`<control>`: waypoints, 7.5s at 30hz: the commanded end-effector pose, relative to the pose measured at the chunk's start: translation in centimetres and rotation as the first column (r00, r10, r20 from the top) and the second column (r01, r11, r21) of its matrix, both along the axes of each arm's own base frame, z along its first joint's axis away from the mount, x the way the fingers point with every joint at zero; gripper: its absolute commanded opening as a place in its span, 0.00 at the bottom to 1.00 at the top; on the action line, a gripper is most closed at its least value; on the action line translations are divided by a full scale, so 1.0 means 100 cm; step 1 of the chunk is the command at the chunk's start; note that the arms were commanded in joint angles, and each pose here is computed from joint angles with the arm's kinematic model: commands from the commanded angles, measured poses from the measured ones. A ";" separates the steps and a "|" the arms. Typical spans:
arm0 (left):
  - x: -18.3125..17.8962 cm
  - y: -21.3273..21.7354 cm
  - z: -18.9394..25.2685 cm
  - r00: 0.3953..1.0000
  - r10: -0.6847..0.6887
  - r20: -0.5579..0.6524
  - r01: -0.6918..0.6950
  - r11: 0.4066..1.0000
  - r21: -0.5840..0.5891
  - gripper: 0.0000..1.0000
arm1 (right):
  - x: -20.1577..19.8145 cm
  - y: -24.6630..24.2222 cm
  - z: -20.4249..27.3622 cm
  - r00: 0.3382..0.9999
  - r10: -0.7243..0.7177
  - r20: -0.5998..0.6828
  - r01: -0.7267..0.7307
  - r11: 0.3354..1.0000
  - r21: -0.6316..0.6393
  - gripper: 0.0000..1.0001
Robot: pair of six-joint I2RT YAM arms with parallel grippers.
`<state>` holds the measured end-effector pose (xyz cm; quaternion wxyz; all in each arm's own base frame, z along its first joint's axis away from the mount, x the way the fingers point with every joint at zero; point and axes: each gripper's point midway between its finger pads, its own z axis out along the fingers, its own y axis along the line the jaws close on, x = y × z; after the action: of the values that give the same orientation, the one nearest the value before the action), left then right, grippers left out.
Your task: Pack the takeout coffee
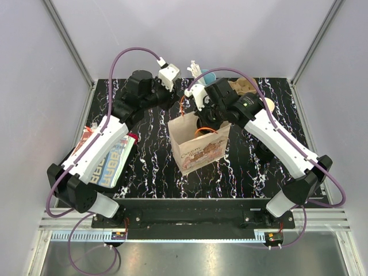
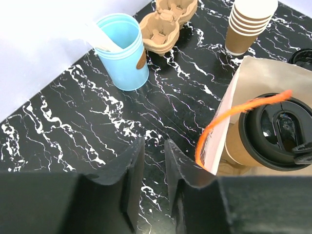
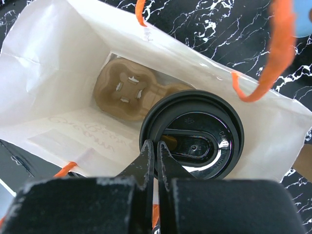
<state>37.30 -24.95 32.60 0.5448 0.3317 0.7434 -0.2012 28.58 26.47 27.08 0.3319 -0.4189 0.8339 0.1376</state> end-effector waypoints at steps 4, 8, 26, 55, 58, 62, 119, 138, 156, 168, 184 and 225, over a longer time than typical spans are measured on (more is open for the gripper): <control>0.017 0.000 0.010 0.998 0.052 0.039 -0.051 0.998 -0.034 0.21 | 0.001 0.008 0.003 0.997 0.062 0.044 -0.063 0.998 0.014 0.00; 0.016 -0.002 0.011 0.998 0.043 0.035 -0.042 0.998 -0.038 0.28 | 0.004 0.006 -0.001 0.997 0.060 0.051 -0.059 0.998 -0.002 0.00; -0.004 0.019 0.044 0.993 -0.111 0.031 0.115 0.973 -0.201 0.81 | 0.014 0.006 -0.011 0.998 0.020 0.064 -0.019 1.000 -0.020 0.00; 0.006 -0.027 0.017 0.947 -0.312 -0.070 0.286 0.924 -0.252 0.21 | 0.010 0.001 -0.015 0.998 0.007 0.065 -0.005 1.000 -0.024 0.00; 0.011 -0.029 0.016 0.949 -0.306 -0.083 0.276 0.926 -0.259 0.03 | 0.009 0.000 -0.018 0.998 0.011 0.058 -0.010 1.000 -0.030 0.00; 0.017 -0.030 0.012 0.956 -0.273 -0.112 0.234 0.933 -0.273 0.00 | 0.007 -0.002 -0.023 0.998 0.021 0.051 -0.019 0.999 -0.039 0.00; 0.049 -0.012 -0.009 0.986 -0.004 -0.165 -0.035 0.973 -0.230 0.00 | 0.025 -0.005 -0.074 0.999 0.012 -0.043 -0.018 0.990 -0.139 0.00; 0.043 -0.017 -0.010 0.987 -0.023 -0.161 -0.014 0.974 -0.227 0.00 | 0.042 0.004 -0.053 1.000 -0.024 0.003 0.024 0.997 -0.080 0.00; 0.045 -0.017 -0.010 0.987 -0.012 -0.160 -0.025 0.973 -0.228 0.00 | 0.034 -0.009 -0.085 0.998 -0.024 -0.059 0.014 0.986 -0.164 0.00; 0.044 -0.017 -0.008 0.988 -0.014 -0.155 -0.022 0.973 -0.229 0.00 | 0.041 -0.012 -0.095 0.997 -0.038 -0.071 0.026 0.987 -0.156 0.00; 0.042 -0.016 -0.006 0.988 -0.014 -0.151 -0.021 0.973 -0.230 0.00 | 0.042 -0.012 -0.105 0.995 -0.032 -0.092 0.019 0.989 -0.147 0.00; 0.042 -0.017 -0.006 0.988 -0.015 -0.154 -0.021 0.973 -0.232 0.00 | 0.037 -0.004 -0.114 0.992 0.004 -0.127 -0.019 0.993 -0.113 0.00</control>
<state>41.68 -26.81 28.97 0.4822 0.2454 0.7803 -0.3137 31.70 25.59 15.56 0.2421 -0.4304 0.8627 0.1089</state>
